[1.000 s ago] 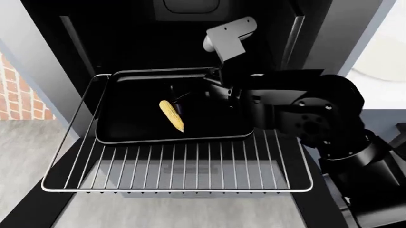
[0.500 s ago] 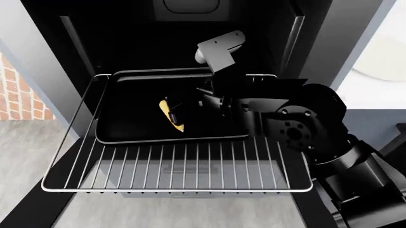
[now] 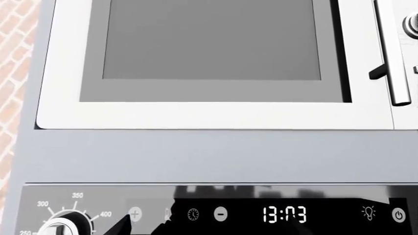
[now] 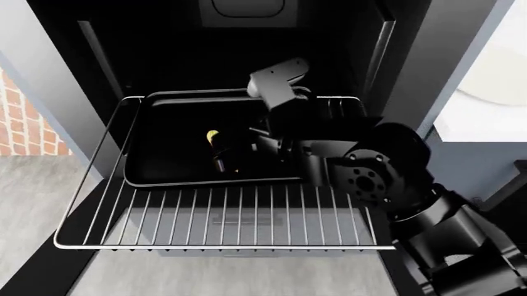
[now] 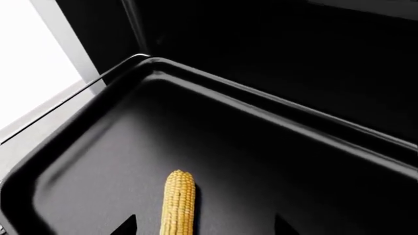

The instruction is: Pick the corn from the oven and place it on the plate on the counter.

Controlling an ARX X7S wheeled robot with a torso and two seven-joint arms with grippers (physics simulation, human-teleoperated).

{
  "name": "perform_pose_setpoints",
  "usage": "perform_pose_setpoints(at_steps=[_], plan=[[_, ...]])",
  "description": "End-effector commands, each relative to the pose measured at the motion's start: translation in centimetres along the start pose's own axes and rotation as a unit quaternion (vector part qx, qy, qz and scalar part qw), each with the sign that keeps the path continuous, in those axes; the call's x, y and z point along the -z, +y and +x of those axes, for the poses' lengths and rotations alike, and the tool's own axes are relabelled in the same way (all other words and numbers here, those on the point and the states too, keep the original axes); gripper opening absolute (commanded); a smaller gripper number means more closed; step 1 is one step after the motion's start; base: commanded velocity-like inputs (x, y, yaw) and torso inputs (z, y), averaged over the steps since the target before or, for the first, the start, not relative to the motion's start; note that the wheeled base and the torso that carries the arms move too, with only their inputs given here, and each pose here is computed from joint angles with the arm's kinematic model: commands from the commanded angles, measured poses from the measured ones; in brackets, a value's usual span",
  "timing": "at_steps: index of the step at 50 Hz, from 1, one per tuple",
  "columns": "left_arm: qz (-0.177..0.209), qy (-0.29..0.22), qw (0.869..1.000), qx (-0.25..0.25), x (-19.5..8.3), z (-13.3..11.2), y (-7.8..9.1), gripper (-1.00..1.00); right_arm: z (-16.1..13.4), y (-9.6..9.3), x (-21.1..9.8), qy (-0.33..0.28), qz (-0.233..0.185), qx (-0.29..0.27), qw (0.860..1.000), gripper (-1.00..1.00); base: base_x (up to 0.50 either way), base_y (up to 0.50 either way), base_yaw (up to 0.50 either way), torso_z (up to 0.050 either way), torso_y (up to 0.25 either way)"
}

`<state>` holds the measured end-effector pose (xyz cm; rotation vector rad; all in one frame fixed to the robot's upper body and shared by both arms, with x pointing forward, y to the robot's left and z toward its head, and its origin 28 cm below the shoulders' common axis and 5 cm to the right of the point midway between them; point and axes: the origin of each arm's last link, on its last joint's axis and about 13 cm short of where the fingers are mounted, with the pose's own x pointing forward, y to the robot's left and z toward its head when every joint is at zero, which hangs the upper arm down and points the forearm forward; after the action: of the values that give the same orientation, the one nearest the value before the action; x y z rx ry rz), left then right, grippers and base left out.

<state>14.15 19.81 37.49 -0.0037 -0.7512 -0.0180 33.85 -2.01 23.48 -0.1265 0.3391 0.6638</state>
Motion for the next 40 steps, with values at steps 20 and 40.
perform_pose_setpoints(at_steps=[20, 40], plan=[[-0.008, 0.004, 1.0, -0.003, 0.3, -0.3, 0.1, 1.0, 1.3, 0.2, 1.2, 0.057, 0.014, -0.01, 0.998, 1.0, 0.0, 0.0, 0.0, 0.0, 0.0], [-0.009, 0.007, 1.0, 0.003, 0.6, -0.2, -0.2, 1.0, 1.6, 0.1, 2.1, 0.061, 0.018, -0.01, 0.998, 1.0, 0.0, 0.0, 0.0, 0.0, 0.0]])
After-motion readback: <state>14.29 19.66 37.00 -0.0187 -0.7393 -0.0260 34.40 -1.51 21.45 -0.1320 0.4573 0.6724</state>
